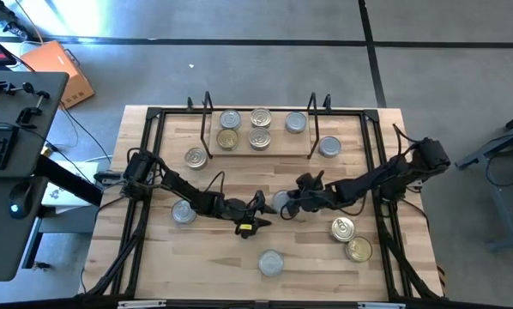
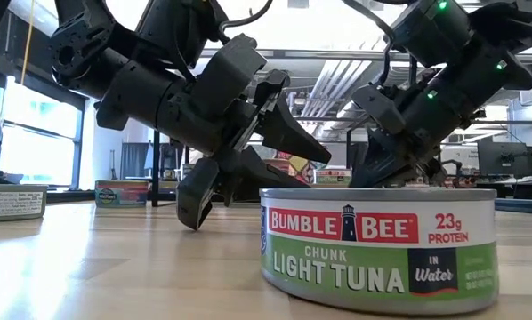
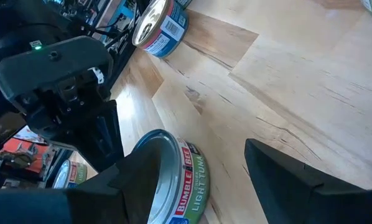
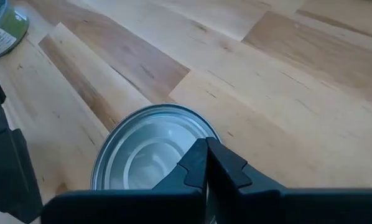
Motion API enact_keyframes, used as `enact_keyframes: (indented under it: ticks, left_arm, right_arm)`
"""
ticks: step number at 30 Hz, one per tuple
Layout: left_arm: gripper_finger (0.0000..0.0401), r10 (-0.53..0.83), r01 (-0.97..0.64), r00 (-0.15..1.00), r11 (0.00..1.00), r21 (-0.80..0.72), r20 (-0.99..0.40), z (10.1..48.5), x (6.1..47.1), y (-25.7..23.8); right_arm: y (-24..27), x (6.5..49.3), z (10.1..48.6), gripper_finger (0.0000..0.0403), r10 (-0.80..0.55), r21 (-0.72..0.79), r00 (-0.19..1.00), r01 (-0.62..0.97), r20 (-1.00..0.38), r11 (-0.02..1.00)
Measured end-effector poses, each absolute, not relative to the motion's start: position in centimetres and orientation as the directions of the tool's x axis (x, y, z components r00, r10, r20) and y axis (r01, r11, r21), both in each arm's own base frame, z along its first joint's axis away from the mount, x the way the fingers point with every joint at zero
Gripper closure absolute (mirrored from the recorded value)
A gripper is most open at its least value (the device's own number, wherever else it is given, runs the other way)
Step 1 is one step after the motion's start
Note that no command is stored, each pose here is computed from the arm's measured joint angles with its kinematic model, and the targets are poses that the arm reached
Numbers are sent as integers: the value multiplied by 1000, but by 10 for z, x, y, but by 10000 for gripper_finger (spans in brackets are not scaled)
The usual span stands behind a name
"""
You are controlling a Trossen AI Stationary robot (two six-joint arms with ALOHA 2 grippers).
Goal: Stack canned seafood by type on shelf
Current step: Put the bottom green tuna can on the shelf aligned with the other green tuna can
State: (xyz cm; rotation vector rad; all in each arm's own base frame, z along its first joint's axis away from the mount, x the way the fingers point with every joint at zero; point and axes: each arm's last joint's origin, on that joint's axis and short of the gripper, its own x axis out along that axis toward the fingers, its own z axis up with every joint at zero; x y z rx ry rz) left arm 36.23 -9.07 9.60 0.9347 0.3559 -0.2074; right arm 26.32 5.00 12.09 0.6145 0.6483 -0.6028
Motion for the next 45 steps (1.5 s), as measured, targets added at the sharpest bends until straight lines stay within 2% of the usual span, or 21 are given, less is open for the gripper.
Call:
enact_keyframes:
  ticks: [13,19,23,30,34,45]
  left_arm:
    - [174,-18,318,921,608,727,-389,96,362,-91]
    - [174,-18,318,921,609,727,-389,96,362,-91]
    - [174,-18,318,921,609,727,-389,96,362,-91]
    - [174,-18,315,921,621,718,-388,96,362,-91]
    - [174,-18,312,922,628,713,-388,96,362,-91]
    - [174,-19,324,923,582,746,-385,96,362,-91]
  right_arm:
    - [50,263,127,402,-321,319,666,653,-673,687]
    - [54,270,135,402,-298,287,739,550,-604,784]
    - [56,272,137,402,-304,236,740,527,-600,816]
    - [52,262,128,403,-336,166,645,588,-686,792]
    - [51,260,128,403,-346,167,632,608,-693,776]
    - [47,253,124,403,-377,166,557,694,-740,701]
